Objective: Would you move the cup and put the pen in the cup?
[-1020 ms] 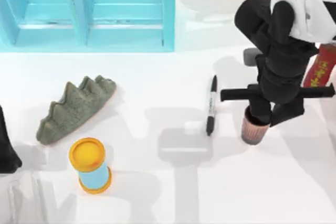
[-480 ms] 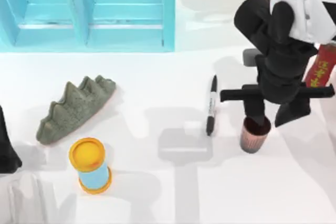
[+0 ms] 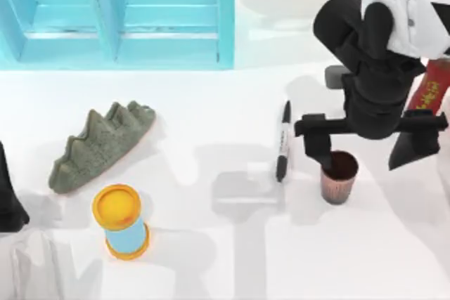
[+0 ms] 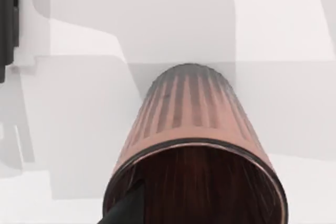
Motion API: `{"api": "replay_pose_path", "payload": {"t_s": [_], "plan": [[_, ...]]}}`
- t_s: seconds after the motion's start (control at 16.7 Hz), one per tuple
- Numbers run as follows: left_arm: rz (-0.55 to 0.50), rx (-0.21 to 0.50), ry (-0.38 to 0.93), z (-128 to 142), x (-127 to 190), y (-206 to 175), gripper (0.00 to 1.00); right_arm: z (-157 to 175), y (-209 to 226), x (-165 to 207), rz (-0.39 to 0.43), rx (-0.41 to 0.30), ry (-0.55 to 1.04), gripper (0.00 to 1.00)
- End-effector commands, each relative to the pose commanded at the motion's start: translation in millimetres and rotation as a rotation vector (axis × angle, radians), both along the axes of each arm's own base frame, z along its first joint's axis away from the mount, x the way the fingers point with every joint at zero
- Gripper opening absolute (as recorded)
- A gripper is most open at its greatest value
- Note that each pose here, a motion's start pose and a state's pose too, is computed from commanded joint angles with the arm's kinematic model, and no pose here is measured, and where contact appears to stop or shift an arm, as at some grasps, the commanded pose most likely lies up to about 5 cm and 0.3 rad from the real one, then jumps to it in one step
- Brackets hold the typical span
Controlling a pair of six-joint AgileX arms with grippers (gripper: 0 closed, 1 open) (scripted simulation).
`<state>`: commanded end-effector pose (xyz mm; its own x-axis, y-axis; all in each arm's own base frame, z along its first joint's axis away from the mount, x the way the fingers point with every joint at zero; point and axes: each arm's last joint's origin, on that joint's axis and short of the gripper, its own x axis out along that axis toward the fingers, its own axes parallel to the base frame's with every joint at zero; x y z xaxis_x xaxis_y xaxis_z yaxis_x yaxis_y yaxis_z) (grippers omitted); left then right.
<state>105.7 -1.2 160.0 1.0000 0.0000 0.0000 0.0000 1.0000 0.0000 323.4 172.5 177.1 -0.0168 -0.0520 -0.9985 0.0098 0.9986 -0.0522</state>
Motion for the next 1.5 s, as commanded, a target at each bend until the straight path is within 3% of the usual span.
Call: {"api": "replay_pose_path", "payload": {"t_s": [0.54, 0.72, 1.14, 1.5], "plan": [[0.0, 0.0, 0.0, 0.0, 0.0, 0.0, 1.0, 7.2, 0.7, 3.2, -0.005, -0.003, 0.005, 1.0], [0.0, 0.0, 0.0, 0.0, 0.0, 0.0, 1.0, 36.4, 4.6, 9.6, -0.007, -0.006, 0.011, 1.0], [0.0, 0.0, 0.0, 0.0, 0.0, 0.0, 1.0, 138.1, 1.8, 3.9, -0.002, -0.002, 0.004, 1.0], [0.0, 0.0, 0.0, 0.0, 0.0, 0.0, 1.0, 149.4, 0.7, -0.1, 0.002, 0.0, 0.0, 1.0]]}}
